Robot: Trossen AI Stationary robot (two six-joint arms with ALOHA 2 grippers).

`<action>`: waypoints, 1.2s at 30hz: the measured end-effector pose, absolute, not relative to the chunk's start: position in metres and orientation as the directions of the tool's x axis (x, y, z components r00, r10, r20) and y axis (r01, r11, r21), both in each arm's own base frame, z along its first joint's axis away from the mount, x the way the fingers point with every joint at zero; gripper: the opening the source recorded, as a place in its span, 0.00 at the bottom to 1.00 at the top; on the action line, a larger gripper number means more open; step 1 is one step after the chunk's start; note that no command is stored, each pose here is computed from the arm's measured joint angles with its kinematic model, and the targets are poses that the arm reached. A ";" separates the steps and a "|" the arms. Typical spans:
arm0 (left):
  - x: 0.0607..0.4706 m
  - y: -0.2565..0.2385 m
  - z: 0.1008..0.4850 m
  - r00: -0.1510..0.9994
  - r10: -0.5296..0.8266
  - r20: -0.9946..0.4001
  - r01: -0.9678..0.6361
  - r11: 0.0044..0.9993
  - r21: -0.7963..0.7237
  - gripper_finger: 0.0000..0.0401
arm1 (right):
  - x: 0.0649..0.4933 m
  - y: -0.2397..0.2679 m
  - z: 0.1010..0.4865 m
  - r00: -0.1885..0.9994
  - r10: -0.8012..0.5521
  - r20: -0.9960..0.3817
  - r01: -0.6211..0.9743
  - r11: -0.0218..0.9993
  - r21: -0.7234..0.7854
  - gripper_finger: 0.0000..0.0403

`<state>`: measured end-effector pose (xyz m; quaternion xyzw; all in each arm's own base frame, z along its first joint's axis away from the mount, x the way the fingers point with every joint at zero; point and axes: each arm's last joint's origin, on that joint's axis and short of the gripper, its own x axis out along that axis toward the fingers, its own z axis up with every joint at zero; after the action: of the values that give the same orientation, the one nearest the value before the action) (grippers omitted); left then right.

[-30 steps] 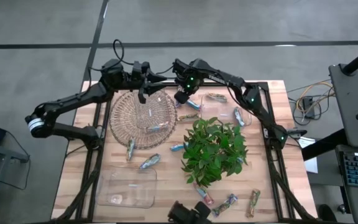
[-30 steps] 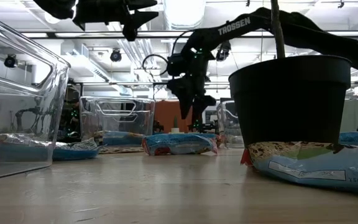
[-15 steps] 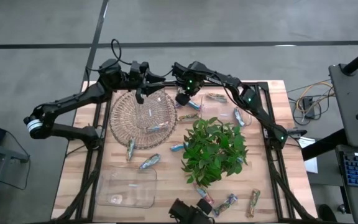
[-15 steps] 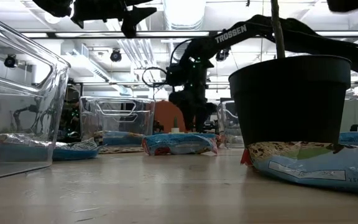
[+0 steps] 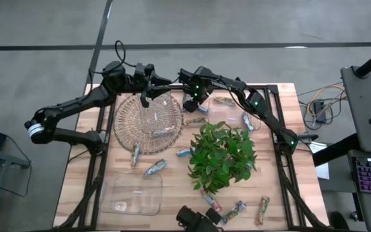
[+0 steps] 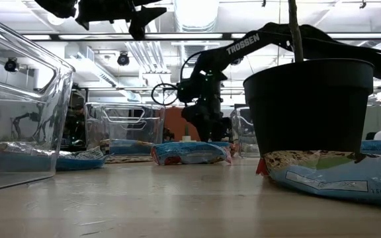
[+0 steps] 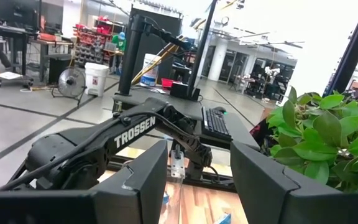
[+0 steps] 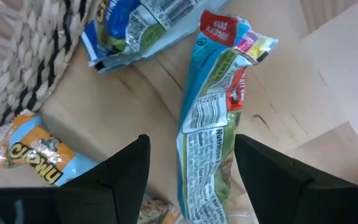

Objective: Pick and place Granola Bars by type
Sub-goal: Put the top red granola bar into the top right transparent bin

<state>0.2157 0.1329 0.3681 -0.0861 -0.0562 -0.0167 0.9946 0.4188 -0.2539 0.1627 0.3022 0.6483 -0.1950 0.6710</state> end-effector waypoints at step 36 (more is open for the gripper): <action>0.215 0.132 0.375 0.991 -0.025 0.133 0.048 0.984 -0.174 0.39 | 0.385 -0.243 0.296 0.325 -0.022 -0.945 0.781 0.569 0.256 0.02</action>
<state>0.2150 0.1324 0.3755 -0.0885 -0.0651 -0.0182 0.9938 0.3853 -0.2431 0.2958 0.3723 0.5103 -0.2773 0.7240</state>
